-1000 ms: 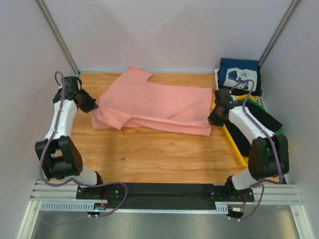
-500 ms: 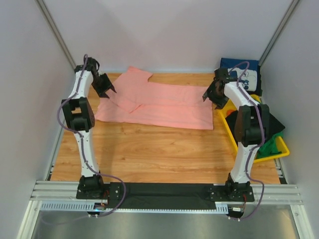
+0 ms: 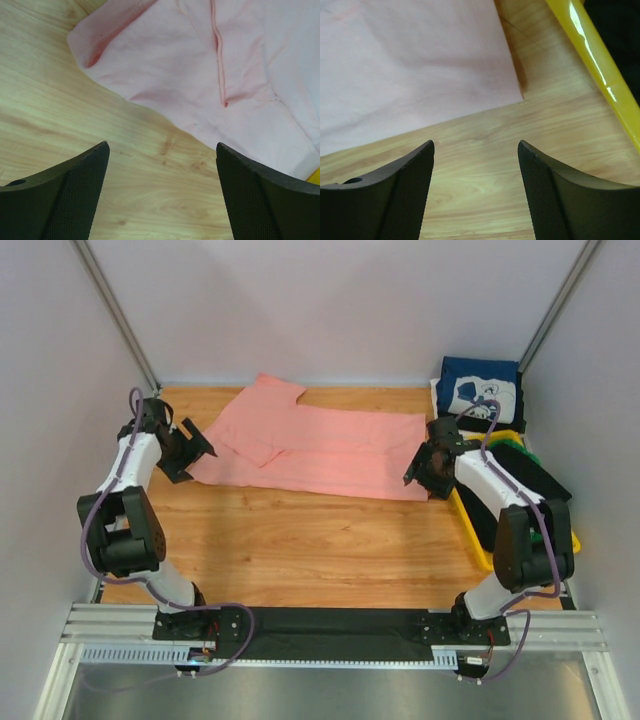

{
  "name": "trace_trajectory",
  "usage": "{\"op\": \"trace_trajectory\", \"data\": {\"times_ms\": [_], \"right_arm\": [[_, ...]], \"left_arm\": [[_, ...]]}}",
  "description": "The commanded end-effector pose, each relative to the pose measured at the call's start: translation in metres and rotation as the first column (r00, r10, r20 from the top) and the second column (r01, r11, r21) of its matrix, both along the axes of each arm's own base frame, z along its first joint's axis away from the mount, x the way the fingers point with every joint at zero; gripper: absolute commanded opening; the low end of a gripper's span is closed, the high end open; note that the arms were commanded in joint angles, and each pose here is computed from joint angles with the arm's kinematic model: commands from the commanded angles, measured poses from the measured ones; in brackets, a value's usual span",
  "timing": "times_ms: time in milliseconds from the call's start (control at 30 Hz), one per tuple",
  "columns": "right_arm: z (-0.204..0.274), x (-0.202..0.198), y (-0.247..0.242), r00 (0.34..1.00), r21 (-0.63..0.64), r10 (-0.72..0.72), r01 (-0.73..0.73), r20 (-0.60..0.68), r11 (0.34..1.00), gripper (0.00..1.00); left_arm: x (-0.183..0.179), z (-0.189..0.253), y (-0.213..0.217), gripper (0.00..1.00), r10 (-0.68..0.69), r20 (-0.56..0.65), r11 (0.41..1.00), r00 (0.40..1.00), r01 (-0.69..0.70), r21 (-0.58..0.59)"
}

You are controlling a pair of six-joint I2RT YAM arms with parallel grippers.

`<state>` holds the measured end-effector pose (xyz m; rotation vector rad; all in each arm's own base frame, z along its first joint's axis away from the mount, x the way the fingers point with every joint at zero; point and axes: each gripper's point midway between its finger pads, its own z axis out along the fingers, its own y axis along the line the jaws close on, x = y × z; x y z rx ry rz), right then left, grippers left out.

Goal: Fold and stack the t-shirts
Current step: Fold the tshirt

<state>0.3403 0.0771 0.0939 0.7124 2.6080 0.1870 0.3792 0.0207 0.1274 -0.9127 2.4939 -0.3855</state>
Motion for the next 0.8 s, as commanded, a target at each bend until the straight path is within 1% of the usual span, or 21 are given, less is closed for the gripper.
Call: {"op": "trace_trajectory", "data": {"times_ms": [0, 133, 200, 367, 500, 533, 567, 600, 667, 700, 767], "right_arm": [[-0.034, -0.003, 0.005, 0.999, 0.030, -0.001, 0.002, -0.036, 1.000, 0.69], [-0.048, 0.005, 0.002, 0.999, 0.001, -0.001, 0.001, -0.052, 1.000, 0.66], [-0.053, 0.010, 0.002, 0.998, -0.007, 0.000, 0.000, -0.059, 1.000, 0.65], [-0.060, 0.025, -0.001, 0.999, -0.039, 0.009, -0.010, -0.047, 0.999, 0.61], [-0.072, 0.028, -0.003, 0.998, -0.056, 0.002, -0.006, -0.066, 0.998, 0.54], [-0.073, 0.030, -0.002, 0.998, -0.051, 0.003, -0.006, -0.063, 0.999, 0.47], [-0.074, 0.030, -0.002, 0.998, -0.049, 0.005, -0.009, -0.068, 0.999, 0.42], [-0.075, 0.030, -0.002, 0.997, -0.047, 0.007, -0.010, -0.070, 0.999, 0.29], [-0.074, 0.032, 0.000, 0.998, -0.044, 0.016, -0.019, -0.067, 0.999, 0.21], [-0.072, 0.032, 0.000, 0.998, -0.042, 0.018, -0.021, -0.064, 0.999, 0.13], [-0.071, 0.032, -0.001, 0.998, -0.047, 0.022, -0.025, -0.063, 0.999, 0.07]], "left_arm": [[0.011, -0.029, -0.004, 0.94, 0.028, -0.002, 0.999, 1.000, -0.028, -0.044], [0.012, -0.048, 0.002, 0.94, 0.069, -0.030, 0.997, 0.997, -0.070, -0.032], [0.017, -0.048, 0.005, 0.94, 0.098, 0.001, 0.995, 0.995, -0.098, -0.020], [0.024, -0.054, 0.007, 0.92, 0.118, 0.023, 0.993, 0.993, -0.117, -0.020], [0.026, -0.067, 0.012, 0.89, 0.144, 0.003, 0.990, 0.990, -0.144, -0.004], [0.027, -0.069, 0.013, 0.88, 0.147, 0.003, 0.989, 0.989, -0.147, -0.007], [0.027, -0.074, 0.013, 0.87, 0.150, -0.007, 0.989, 0.989, -0.150, -0.009], [0.030, -0.075, 0.012, 0.85, 0.153, -0.006, 0.988, 0.988, -0.153, -0.016], [0.033, -0.082, 0.011, 0.82, 0.156, -0.020, 0.987, 0.988, -0.156, -0.023], [0.032, -0.085, 0.010, 0.80, 0.160, -0.032, 0.987, 0.987, -0.160, -0.026], [0.033, -0.088, 0.011, 0.78, 0.172, -0.041, 0.985, 0.984, -0.173, -0.014]]}}
